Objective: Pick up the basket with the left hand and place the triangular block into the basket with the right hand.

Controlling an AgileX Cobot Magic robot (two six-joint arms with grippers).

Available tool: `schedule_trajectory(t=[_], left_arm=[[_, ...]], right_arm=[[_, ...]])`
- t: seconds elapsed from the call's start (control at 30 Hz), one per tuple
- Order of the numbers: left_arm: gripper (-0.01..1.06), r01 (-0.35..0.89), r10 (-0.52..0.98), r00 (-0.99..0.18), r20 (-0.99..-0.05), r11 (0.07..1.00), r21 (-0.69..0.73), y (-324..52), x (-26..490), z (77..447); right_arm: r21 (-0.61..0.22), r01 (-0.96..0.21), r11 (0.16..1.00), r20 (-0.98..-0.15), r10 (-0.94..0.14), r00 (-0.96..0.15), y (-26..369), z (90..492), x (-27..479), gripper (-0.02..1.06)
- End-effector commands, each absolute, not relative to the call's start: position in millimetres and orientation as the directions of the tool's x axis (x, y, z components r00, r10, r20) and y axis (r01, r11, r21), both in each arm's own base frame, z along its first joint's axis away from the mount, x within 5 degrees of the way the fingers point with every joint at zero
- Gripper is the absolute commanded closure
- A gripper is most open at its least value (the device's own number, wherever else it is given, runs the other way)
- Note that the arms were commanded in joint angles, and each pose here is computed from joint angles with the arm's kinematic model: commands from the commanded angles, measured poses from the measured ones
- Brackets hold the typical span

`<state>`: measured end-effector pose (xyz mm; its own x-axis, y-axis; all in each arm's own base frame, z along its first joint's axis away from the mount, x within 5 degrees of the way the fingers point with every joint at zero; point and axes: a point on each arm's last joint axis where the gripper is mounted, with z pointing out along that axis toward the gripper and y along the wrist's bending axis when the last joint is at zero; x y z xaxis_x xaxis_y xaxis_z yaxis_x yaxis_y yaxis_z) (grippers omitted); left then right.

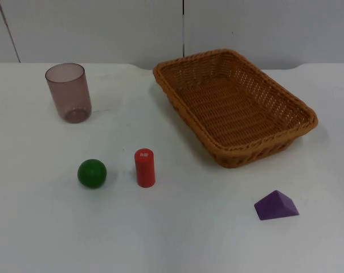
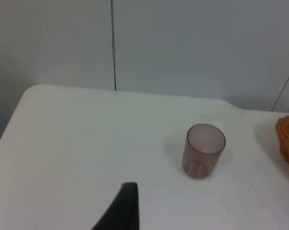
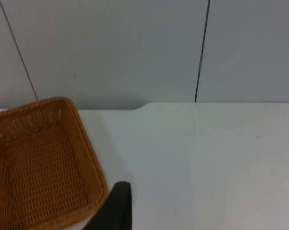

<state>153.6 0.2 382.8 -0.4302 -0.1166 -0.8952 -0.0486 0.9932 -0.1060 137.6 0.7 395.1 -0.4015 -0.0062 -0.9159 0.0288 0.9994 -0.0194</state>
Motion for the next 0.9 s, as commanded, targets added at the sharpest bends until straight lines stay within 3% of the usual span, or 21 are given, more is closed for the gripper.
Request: schedule_trajectory(t=[0.0,0.17,0.43,0.67,0.87], left_arm=[[0.0,-0.044,-0.121,-0.416,-0.901,0.993,-0.113,-0.5,163.2,391.6],[0.0,-0.044,-0.123,-0.415,-0.901,0.992,-0.116,-0.6,188.5,407.9],[0.0,0.003,-0.122,-0.492,-0.862,0.99,-0.142,-11.2,212.6,396.7],[0.0,0.159,-0.06,-0.592,-0.804,0.969,-0.189,-59.8,242.5,369.0],[0.0,0.308,0.035,-0.661,-0.75,0.924,-0.228,-129.6,265.2,328.7]], right_arm=[[-0.025,0.032,0.999,-0.922,-0.011,-0.387,0.6,404.2,146.5,0.01],[-0.027,0.032,0.999,-0.915,-0.012,-0.403,1.8,411.4,165.0,0.01],[-0.046,0.037,0.998,-0.912,-0.026,-0.41,0.8,410.8,166.5,0.01],[-0.047,0.041,0.998,-0.907,-0.025,-0.42,0.2,409.9,166.1,0.01],[-0.058,0.038,0.998,-0.9,-0.036,-0.433,0.0,408.7,165.5,0.01]])
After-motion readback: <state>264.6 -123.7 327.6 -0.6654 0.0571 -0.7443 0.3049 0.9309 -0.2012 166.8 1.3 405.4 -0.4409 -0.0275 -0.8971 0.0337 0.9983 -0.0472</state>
